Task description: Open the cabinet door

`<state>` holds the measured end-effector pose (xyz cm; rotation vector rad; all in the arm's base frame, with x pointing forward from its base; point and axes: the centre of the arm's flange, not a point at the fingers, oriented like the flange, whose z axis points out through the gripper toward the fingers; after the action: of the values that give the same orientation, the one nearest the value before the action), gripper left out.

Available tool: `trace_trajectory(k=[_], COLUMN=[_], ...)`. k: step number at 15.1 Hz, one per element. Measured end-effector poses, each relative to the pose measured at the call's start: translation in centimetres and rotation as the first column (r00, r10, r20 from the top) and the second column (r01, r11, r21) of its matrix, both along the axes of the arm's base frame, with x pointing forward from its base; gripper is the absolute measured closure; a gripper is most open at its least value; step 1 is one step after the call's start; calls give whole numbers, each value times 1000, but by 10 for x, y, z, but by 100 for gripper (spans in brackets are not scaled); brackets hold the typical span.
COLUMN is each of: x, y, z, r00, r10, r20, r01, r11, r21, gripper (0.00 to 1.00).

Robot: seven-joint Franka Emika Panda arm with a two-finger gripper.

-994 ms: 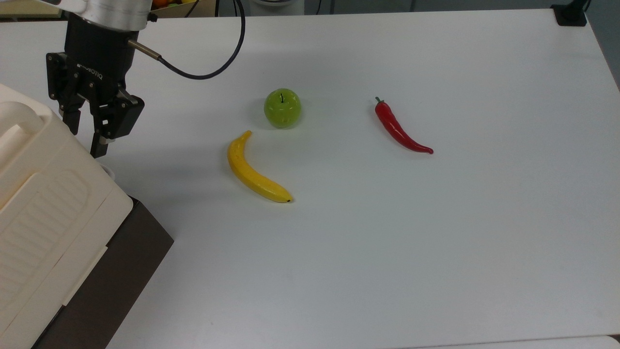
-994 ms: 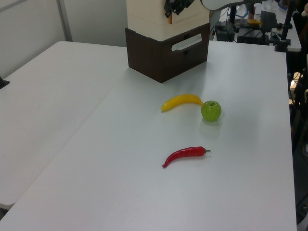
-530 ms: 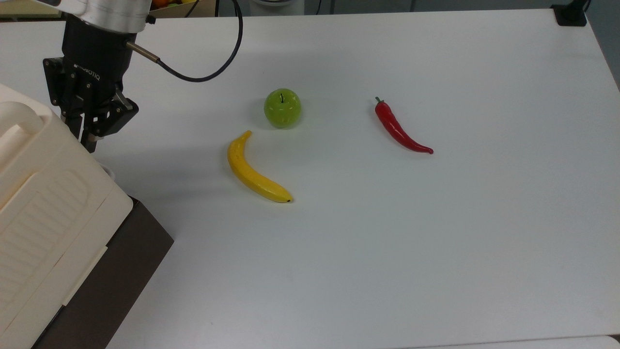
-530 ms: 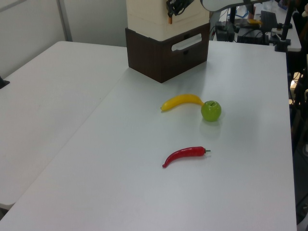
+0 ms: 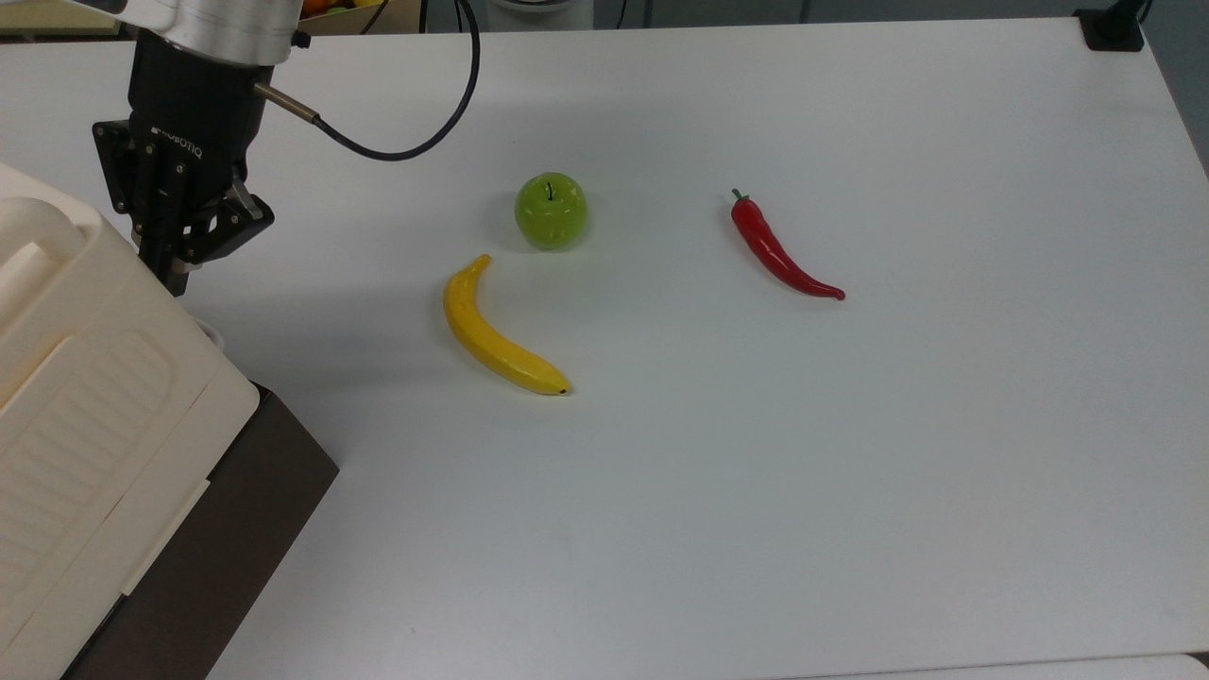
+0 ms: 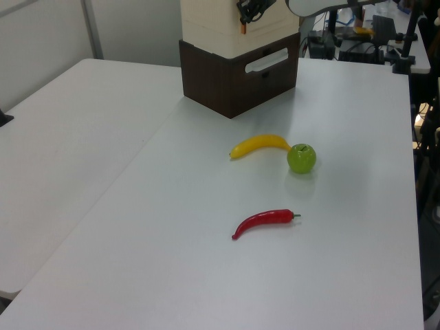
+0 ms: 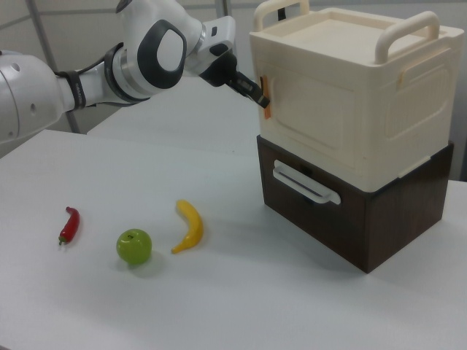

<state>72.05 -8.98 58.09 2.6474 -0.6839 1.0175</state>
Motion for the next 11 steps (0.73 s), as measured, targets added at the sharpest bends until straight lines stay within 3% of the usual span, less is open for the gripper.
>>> trace_trajectory(k=[9,11], x=[-15,-19], y=[9,16], z=[6,11], r00=[999,997], r10=[-12,-13], r20=[-50,-70], r01=[12,14], r11=[1000,1000], r21=[9,12], gripper=[84,65])
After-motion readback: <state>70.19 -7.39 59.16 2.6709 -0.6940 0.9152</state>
